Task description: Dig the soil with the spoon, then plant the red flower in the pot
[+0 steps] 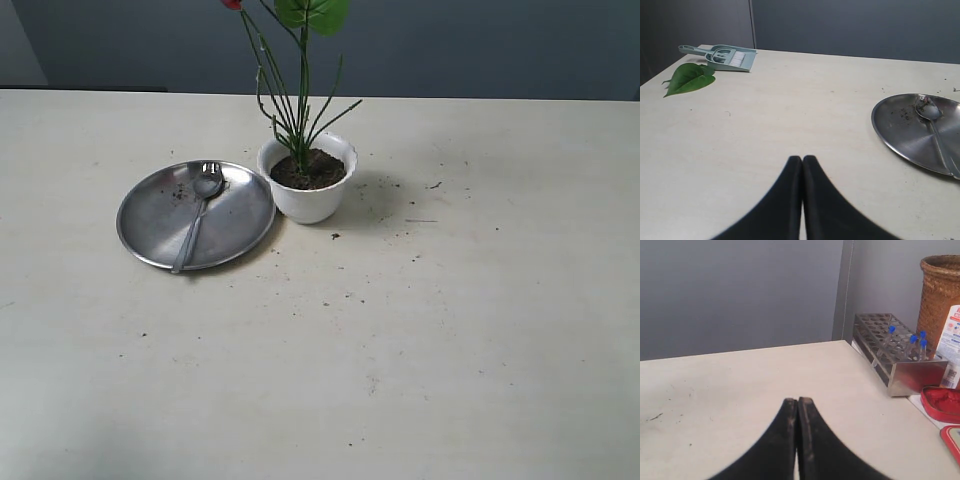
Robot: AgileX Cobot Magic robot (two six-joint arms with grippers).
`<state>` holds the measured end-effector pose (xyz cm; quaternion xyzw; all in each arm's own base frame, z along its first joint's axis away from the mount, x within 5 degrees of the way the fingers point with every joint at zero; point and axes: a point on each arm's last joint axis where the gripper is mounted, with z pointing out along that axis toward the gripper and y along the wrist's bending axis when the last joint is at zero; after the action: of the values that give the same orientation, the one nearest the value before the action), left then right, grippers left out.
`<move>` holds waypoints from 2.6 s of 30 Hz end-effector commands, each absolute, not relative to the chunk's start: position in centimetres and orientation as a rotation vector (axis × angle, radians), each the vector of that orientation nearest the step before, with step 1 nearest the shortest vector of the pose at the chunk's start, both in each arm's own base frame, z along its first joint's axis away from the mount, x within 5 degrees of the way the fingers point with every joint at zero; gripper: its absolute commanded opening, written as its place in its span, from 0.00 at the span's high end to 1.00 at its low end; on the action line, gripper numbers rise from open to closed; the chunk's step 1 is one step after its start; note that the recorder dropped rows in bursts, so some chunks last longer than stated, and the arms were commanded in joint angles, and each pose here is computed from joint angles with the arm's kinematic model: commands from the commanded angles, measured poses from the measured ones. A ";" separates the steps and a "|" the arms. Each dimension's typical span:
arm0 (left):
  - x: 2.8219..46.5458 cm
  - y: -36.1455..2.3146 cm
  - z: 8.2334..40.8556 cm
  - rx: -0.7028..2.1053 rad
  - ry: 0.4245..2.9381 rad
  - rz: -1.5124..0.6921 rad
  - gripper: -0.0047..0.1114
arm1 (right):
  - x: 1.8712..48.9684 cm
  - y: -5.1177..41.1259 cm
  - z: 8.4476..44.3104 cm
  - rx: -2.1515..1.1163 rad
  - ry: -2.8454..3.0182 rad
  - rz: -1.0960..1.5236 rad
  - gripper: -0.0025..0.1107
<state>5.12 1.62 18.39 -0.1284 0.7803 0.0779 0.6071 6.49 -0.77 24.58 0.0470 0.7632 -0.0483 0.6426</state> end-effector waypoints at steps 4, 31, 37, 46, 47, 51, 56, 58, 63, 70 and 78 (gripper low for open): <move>5.1 1.6 18.3 -0.295 1.798 0.166 0.96 | 5.7 -0.5 22.2 0.145 1.690 -0.060 0.98; 5.1 1.6 18.3 -0.295 1.798 0.166 0.96 | 5.4 -0.3 18.6 0.021 1.789 -0.097 0.98; 5.1 1.6 18.3 -0.295 1.798 0.166 0.96 | 5.4 -0.3 18.5 0.021 1.795 -0.096 0.98; 5.1 1.6 18.3 -0.295 1.798 0.166 0.96 | 5.3 -0.2 18.1 0.018 1.838 -0.089 0.98; 5.1 1.6 18.3 -0.295 1.798 0.166 0.96 | 5.3 -0.2 18.0 0.017 1.850 -0.087 0.98; 5.1 1.6 18.3 -0.295 1.798 0.166 0.96 | 5.3 -0.2 18.0 0.016 1.848 -0.089 0.98; 5.1 1.6 18.3 -0.295 1.798 0.166 0.96 | 5.3 -0.2 18.0 0.016 1.848 -0.089 0.98; 5.1 1.6 18.3 -0.295 1.798 0.166 0.96 | 5.3 -0.2 18.0 0.016 1.848 -0.089 0.98; 5.1 1.6 18.3 -0.295 1.798 0.166 0.96 | 5.3 -0.2 18.1 0.028 1.847 -0.069 0.98; 5.1 1.6 18.3 -0.295 1.798 0.166 0.96 | 5.3 -0.2 18.1 0.028 1.847 -0.069 0.98; 5.1 1.6 18.3 -0.295 1.798 0.166 0.96 | 5.3 -0.2 18.1 0.028 1.847 -0.069 0.98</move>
<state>5.12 1.62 18.39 -0.1284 0.7803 0.0779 0.6071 5.31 -0.19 18.05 0.0148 0.7997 -0.0311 0.5994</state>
